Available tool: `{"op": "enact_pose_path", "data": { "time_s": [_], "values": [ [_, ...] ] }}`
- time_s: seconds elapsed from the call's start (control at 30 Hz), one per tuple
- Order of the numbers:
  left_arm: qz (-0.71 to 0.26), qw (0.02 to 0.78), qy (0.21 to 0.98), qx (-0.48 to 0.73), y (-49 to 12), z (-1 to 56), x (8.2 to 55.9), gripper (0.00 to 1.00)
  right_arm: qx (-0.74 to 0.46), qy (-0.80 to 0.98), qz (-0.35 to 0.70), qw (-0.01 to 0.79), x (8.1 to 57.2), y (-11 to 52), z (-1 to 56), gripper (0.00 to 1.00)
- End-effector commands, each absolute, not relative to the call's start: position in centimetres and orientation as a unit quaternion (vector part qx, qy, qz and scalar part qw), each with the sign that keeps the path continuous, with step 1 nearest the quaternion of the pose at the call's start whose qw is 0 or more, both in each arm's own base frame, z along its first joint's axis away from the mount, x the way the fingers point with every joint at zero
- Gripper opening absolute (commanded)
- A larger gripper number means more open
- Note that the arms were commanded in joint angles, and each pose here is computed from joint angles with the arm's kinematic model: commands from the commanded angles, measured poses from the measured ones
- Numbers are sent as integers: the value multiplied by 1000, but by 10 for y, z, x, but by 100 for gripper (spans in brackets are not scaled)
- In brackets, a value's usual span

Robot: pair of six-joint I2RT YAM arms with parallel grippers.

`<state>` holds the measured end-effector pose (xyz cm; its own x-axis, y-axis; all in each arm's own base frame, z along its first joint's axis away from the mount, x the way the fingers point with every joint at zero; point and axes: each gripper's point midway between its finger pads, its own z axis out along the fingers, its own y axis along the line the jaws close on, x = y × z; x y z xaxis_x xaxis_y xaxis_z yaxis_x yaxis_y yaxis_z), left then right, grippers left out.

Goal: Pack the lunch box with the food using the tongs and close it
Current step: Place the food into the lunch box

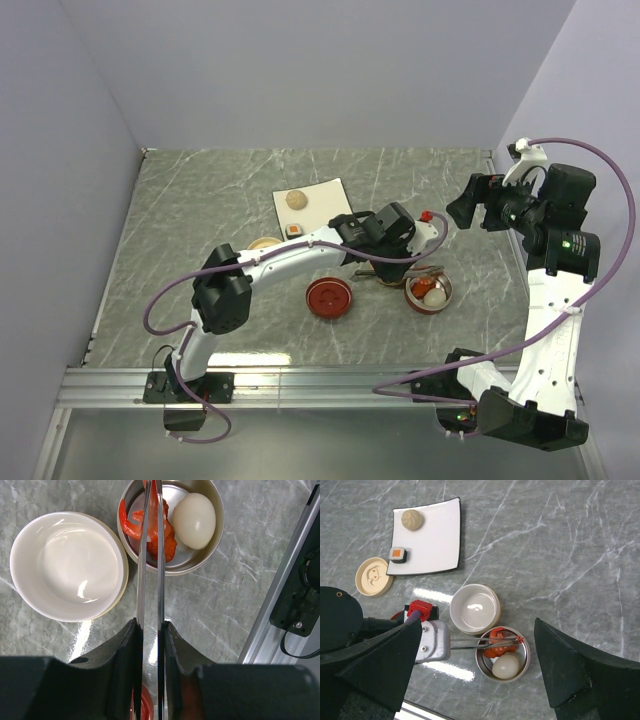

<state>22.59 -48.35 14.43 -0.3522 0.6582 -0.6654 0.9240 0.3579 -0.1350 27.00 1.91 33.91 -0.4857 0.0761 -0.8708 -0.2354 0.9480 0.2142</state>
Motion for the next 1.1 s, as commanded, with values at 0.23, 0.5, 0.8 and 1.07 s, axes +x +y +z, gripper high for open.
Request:
{"op": "enact_pose_path", "data": {
  "time_s": [0.23,0.5,0.8,1.07],
  "values": [
    [-271,277,771,505,-490,159,216,0,-53,834,150,528,272,18,353,100],
    [-271,272,772,507,-490,156,212,1,-51,835,149,528,272,17,353,100],
    [-264,276,775,504,-486,161,213,29,-52,835,148,528,270,18,352,100],
    [-263,256,773,518,-484,155,205,29,-51,834,148,529,270,17,353,100]
  ]
}}
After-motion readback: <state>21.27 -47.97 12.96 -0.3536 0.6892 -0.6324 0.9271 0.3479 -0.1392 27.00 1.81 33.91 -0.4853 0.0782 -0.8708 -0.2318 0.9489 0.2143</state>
